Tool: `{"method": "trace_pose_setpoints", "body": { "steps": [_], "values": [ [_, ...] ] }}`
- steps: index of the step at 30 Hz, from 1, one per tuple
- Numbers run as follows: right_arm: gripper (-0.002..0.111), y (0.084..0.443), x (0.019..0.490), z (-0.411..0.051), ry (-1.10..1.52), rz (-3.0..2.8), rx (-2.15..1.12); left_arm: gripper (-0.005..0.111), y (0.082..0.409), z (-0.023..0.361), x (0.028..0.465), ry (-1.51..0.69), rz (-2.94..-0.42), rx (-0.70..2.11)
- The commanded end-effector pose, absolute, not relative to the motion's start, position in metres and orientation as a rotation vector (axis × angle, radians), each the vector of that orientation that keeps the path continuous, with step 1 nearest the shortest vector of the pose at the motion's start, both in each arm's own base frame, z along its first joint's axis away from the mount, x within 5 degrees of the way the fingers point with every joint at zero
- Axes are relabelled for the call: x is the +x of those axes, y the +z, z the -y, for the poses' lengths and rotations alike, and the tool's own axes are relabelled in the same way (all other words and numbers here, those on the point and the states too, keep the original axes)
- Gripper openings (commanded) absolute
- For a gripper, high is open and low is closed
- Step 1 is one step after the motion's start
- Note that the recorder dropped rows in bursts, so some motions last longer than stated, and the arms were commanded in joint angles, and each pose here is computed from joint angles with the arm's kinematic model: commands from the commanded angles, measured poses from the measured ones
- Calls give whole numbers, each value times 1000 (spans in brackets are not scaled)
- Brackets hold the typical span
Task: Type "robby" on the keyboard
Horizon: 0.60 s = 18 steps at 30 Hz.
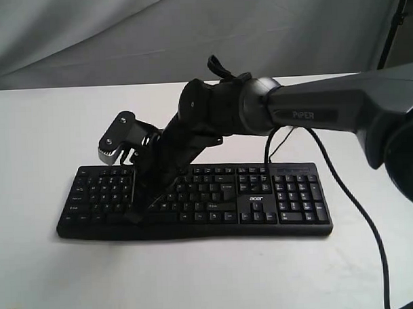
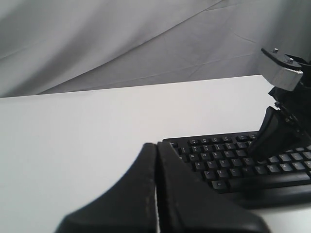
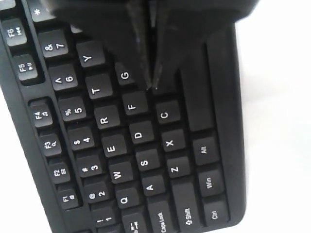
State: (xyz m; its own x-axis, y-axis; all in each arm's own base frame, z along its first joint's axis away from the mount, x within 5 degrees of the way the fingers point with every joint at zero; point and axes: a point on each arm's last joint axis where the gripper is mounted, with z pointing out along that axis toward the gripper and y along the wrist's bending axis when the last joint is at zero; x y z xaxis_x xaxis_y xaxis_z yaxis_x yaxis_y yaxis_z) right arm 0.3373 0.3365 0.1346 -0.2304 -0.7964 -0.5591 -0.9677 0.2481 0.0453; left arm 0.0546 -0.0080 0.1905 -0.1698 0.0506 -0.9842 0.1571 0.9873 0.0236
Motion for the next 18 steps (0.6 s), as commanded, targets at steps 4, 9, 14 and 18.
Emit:
{"method": "trace_pose_setpoints", "body": {
  "steps": [4,9,14,18],
  "values": [
    [0,142,337,-339,532,-2074,-1609,0,190,8,55,-97,-1736,161],
    [0,141,337,-339,533,-2077,-1610,0,190,8,55,-97,-1736,161],
    [0,125,337,-339,539,-2110,-1619,0,190,8,55,-97,-1736,161],
    [0,119,337,-339,541,-2124,-1626,0,190,8,55,-97,-1736,161]
  ]
}}
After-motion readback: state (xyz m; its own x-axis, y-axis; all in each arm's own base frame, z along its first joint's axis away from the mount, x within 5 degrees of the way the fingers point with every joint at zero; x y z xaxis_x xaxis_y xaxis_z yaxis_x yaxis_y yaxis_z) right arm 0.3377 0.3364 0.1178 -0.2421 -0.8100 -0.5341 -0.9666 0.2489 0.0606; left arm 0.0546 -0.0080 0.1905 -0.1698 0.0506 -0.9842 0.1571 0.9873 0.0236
